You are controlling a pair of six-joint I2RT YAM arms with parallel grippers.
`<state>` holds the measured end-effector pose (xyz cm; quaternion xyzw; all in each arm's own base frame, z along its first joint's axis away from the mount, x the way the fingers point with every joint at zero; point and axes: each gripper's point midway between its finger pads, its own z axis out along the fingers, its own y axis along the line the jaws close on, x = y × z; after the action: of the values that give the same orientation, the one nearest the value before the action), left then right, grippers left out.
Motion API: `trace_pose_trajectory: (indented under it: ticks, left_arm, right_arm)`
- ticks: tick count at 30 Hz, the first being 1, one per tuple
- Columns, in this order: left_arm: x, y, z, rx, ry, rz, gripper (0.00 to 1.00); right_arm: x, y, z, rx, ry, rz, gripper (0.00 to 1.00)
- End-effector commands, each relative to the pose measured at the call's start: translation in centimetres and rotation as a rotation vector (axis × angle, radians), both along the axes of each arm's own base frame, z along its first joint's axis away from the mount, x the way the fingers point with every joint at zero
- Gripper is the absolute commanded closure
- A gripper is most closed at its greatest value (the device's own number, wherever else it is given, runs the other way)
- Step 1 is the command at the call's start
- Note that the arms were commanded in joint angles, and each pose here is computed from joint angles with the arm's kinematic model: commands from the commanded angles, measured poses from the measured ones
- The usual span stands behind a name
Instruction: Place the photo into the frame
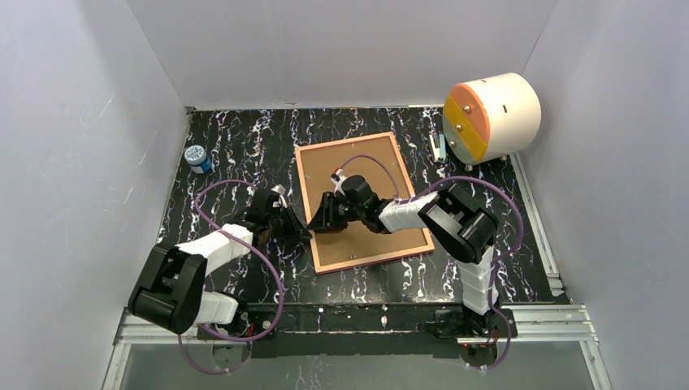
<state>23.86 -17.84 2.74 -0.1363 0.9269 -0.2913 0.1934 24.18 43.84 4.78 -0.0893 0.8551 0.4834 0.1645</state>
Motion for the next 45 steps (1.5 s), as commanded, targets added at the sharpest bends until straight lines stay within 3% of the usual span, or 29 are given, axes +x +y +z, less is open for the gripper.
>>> trace_pose_trajectory:
  ticks: [1,10,15,18,24,30,34,35,41,45]
  left_arm:
    - [-4.1,2.6,-3.8,0.151,0.165,-0.019,1.0]
    - [-3.9,2.6,-3.5,0.153,0.154,-0.02,1.0]
    - [-3.2,2.2,-2.2,0.13,0.12,-0.009,1.0]
    - [-2.9,1.8,-0.8,0.106,0.108,-0.013,0.87]
    - [-2.3,2.2,3.1,0.13,0.031,-0.036,0.45]
    - [-3.1,3.0,3.7,0.179,0.037,-0.065,0.21]
    - [-3.7,3.2,3.2,0.175,0.053,-0.051,0.12]
    - [-3.8,3.3,3.1,0.175,0.054,-0.04,0.04]
    - [-4.1,3.1,3.7,0.13,0.027,-0.011,0.02]
    - [-4.7,2.6,4.5,0.085,0.001,-0.026,0.06]
  right_arm:
    - [0.6,1.4,2.5,0.054,-0.04,0.022,0.57]
    - [1.2,-1.6,8.6,0.135,-0.142,-0.097,0.56]
    - [0.6,-6.5,9.7,-0.007,-0.17,-0.181,0.53]
    - [-0.6,-10.3,9.5,-0.107,-0.161,-0.247,0.47]
    - [-3.5,-16.5,10.3,-0.173,-0.153,-0.369,0.44]
    - [-5.3,-20.3,10.1,-0.188,-0.153,-0.46,0.44]
    - [-5.3,-21.5,10.0,-0.237,-0.176,-0.472,0.42]
    - [-5.3,-21.5,9.9,-0.257,-0.186,-0.458,0.42]
    - [-5.1,-20.7,9.2,-0.298,-0.234,-0.366,0.42]
    - [-5.7,-19.0,8.5,-0.269,-0.198,-0.282,0.42]
